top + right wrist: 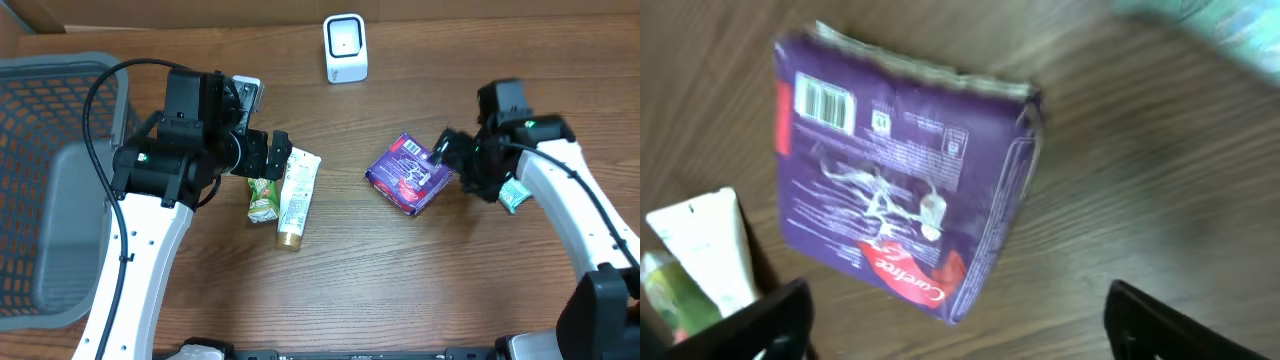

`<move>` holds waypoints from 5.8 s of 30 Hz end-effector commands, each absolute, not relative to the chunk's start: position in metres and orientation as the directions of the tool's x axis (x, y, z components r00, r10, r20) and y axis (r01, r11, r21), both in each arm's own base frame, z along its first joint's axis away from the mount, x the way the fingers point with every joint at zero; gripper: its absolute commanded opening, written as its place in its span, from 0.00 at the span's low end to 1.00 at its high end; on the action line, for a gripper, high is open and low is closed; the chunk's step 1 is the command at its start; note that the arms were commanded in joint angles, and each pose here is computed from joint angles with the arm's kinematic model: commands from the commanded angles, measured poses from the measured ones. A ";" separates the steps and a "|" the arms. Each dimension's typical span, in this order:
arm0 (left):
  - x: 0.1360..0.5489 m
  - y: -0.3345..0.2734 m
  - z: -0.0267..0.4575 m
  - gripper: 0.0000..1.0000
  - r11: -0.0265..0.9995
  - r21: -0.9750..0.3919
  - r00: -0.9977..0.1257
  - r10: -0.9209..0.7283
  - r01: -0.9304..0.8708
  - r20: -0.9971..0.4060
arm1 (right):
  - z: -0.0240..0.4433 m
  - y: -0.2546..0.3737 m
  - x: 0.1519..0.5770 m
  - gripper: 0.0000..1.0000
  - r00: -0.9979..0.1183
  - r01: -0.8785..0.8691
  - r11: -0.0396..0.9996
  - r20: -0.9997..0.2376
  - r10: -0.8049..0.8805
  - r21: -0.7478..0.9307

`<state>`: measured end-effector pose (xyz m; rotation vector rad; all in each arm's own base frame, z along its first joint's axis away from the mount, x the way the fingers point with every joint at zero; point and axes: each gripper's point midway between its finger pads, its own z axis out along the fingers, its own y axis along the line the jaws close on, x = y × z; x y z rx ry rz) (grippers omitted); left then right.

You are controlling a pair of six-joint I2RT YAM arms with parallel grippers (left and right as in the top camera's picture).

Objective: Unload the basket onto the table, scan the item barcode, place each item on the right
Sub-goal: 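Grasp the purple Carefree pack with the right gripper, then pull the purple pack rightward and rotate it on the table, then lift the purple pack and carry it toward the white scanner, then hold the purple pack in front of the white scanner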

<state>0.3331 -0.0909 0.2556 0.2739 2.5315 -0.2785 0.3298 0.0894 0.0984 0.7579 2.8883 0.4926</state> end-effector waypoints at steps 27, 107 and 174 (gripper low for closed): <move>0.332 -0.091 0.270 1.00 0.954 -0.127 -0.788 0.145 0.272 -0.598 | 0.045 0.119 0.372 0.87 -0.803 -0.256 0.886 -0.595 0.028 0.388; 0.332 -0.091 0.270 1.00 0.954 -0.127 -0.788 0.145 0.272 -0.598 | 0.280 0.109 0.389 0.04 -0.781 -0.139 0.929 -0.615 0.110 0.343; 0.332 -0.091 0.270 1.00 0.954 -0.127 -0.788 0.145 0.272 -0.598 | 0.214 0.204 0.618 0.04 0.001 0.040 0.121 -0.121 -0.993 -0.992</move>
